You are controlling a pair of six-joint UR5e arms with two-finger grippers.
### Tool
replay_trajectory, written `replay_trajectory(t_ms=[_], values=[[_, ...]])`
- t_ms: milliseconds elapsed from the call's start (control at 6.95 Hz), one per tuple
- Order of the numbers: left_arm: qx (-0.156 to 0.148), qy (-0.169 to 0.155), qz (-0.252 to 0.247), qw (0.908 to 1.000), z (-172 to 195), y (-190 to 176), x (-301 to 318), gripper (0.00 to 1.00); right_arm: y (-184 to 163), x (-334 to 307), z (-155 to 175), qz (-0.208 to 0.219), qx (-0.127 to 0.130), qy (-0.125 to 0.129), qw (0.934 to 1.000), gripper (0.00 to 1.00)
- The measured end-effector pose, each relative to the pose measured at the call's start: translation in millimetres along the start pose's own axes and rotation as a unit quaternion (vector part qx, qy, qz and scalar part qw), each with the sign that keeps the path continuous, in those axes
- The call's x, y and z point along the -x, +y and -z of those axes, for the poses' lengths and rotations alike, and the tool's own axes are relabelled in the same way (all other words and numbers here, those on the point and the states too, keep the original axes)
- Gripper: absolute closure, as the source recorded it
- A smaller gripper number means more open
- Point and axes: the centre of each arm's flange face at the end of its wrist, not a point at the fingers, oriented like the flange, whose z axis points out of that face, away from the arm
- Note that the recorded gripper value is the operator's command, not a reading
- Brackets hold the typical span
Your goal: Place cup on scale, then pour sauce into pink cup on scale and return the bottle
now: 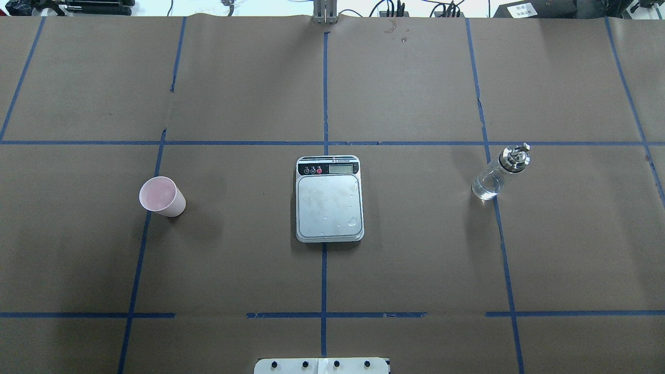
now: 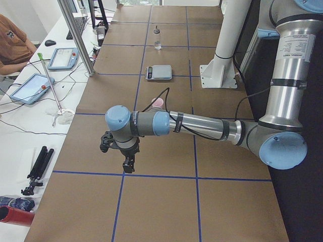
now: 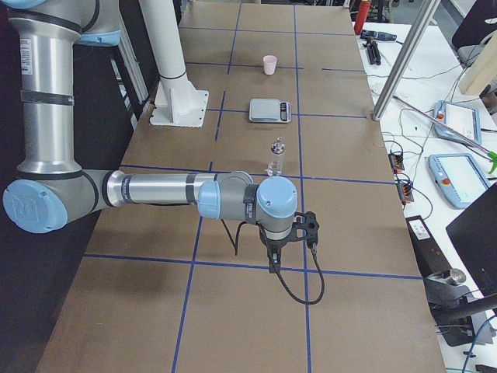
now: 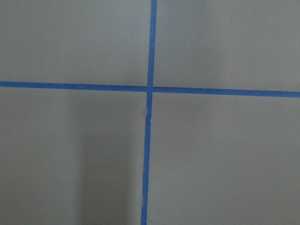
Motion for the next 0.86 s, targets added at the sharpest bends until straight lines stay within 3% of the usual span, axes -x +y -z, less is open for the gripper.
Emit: replay_trajectory(t_ms=[288, 575, 719, 863], values=[[-0.039, -0.010, -0.044, 0.9982, 40.8, -15.8, -60.5, 0.00, -0.4, 1.6, 1.6, 0.001, -0.002, -0.002, 1.0000, 0.00], [-0.101, -0.015, -0.083, 0.9912, 96.4, -26.9, -172.3, 0.00, 0.3, 4.6, 4.6, 0.004, -0.005, -0.003, 1.0000, 0.00], [-0.117, 0.000, -0.102, 0.9879, 105.1, -33.5, -246.6, 0.00, 0.7, 6.6, 6.6, 0.005, -0.007, -0.003, 1.0000, 0.00], [-0.112, 0.021, -0.104, 0.9880, 96.1, -35.0, -310.0, 0.00, 0.6, 9.0, 8.7, 0.008, -0.009, -0.003, 0.9999, 0.00]])
